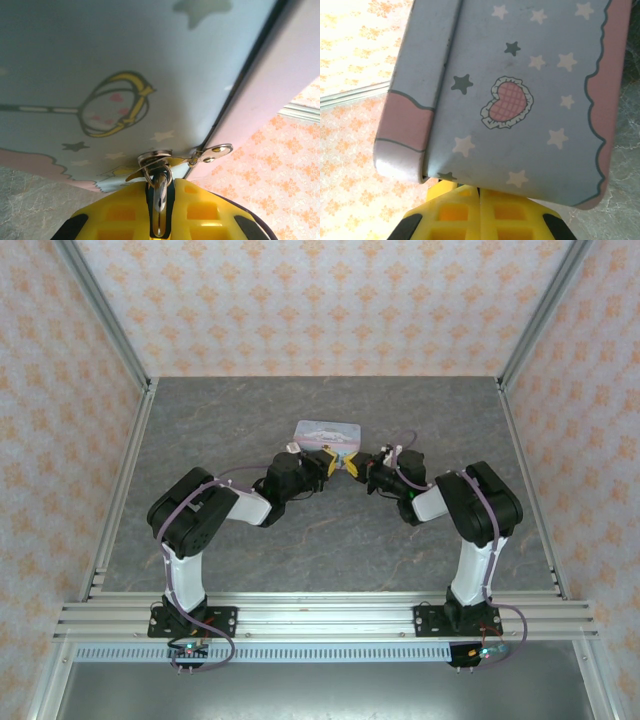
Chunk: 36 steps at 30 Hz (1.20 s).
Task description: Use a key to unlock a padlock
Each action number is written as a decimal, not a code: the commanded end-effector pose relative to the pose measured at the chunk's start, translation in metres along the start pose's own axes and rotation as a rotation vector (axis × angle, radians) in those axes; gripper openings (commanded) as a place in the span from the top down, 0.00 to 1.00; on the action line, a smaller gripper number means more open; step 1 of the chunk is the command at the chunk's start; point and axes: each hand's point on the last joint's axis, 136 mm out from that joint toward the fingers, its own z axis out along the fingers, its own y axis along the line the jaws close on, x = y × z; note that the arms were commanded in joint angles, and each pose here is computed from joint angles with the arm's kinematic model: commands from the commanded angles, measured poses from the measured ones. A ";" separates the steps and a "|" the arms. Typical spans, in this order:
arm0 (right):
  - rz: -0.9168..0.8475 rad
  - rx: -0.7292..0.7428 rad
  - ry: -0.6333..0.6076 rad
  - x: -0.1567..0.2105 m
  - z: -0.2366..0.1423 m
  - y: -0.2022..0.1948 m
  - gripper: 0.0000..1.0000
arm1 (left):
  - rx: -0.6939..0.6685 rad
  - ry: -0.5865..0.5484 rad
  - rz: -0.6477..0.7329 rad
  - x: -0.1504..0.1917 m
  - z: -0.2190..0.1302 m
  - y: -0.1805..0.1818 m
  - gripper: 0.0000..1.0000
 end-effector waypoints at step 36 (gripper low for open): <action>-0.204 0.079 0.031 0.004 0.022 0.022 1.00 | 0.146 0.268 0.090 0.073 -0.010 -0.051 1.00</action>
